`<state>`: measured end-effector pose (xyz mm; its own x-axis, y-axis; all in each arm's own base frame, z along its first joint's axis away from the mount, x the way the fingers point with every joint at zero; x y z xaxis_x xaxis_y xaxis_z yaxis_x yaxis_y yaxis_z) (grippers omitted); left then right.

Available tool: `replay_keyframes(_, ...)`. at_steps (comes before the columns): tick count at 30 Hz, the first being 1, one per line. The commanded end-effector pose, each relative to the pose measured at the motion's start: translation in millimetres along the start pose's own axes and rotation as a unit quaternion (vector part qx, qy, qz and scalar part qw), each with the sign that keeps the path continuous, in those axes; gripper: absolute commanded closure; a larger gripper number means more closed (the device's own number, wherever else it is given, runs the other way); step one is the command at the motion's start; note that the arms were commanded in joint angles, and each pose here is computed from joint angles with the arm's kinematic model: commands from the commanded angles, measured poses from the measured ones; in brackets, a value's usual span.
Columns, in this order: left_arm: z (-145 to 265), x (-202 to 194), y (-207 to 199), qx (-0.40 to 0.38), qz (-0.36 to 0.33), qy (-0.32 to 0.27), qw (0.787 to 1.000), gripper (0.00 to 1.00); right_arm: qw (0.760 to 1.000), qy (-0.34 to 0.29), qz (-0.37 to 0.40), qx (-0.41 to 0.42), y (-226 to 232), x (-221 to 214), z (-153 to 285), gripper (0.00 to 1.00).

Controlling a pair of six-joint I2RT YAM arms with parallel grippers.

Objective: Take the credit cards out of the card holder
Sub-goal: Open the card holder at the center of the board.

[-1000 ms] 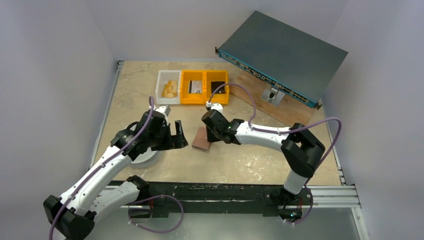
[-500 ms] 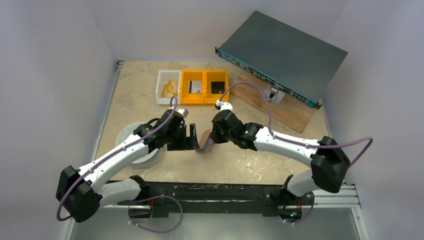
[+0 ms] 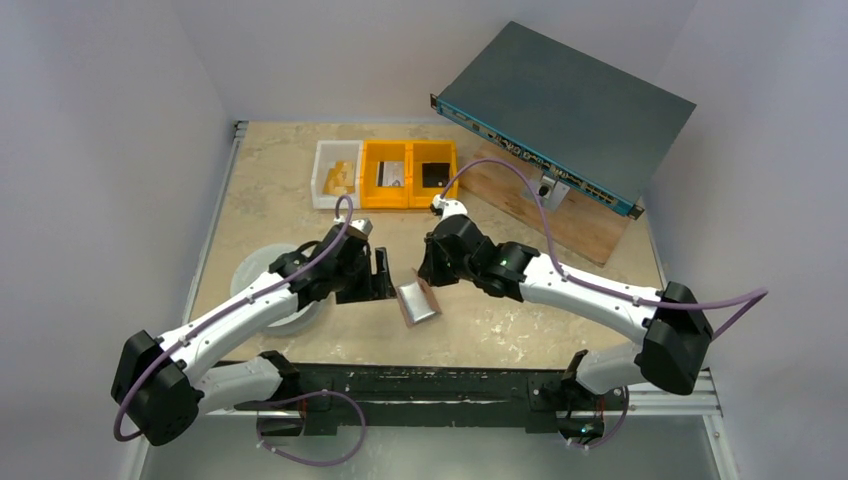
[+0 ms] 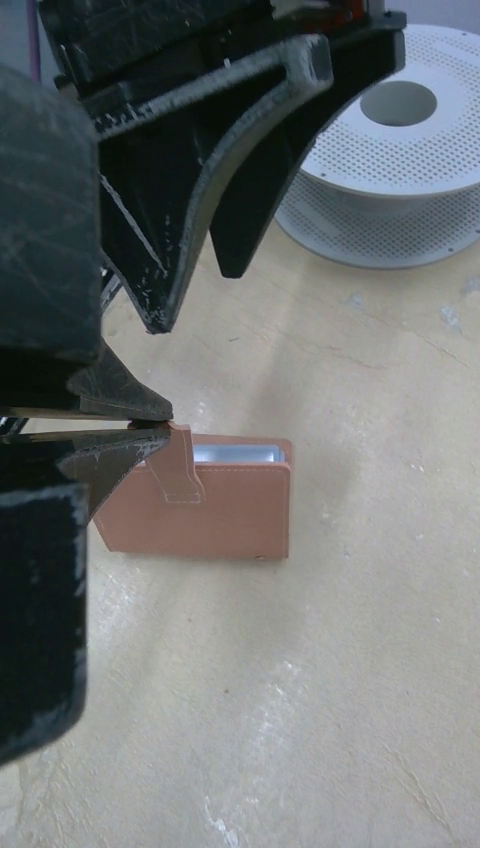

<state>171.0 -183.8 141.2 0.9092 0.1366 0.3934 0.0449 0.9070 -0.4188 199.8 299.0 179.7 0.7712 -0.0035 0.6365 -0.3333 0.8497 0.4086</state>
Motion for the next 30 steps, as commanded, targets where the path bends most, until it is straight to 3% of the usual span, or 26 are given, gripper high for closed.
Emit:
replay_keyframes(1, 1, 2, 0, -0.004, 0.007, -0.021, 1.0, 0.31, 0.999, -0.017, -0.011, 0.049, 28, 16, 26, 1.0)
replay_keyframes(6, -2, -1, 5, 0.002, 0.012, -0.018, 1.0, 0.35, 0.999, -0.017, -0.019, 0.04, 29, 11, 43, 1.0)
replay_keyframes(23, -13, -14, -5, -0.018, -0.001, 0.014, 1.0, 0.56, 0.982, 0.045, -0.069, -0.173, -105, -88, 30, 1.0)
replay_keyframes(30, -25, -19, -17, -0.018, -0.01, 0.032, 0.999, 0.6, 0.977, 0.034, -0.084, -0.194, -136, -83, 0, 1.0)
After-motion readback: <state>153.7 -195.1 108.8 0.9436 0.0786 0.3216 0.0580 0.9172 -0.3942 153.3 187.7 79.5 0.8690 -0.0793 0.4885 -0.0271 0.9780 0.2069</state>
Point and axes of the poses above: each gripper's point midway between its finger pads, its own z axis back along the fingers, its own y axis along the line the jaws close on, x = y × z, the point moved 4 cm from there along z, back along the fingers
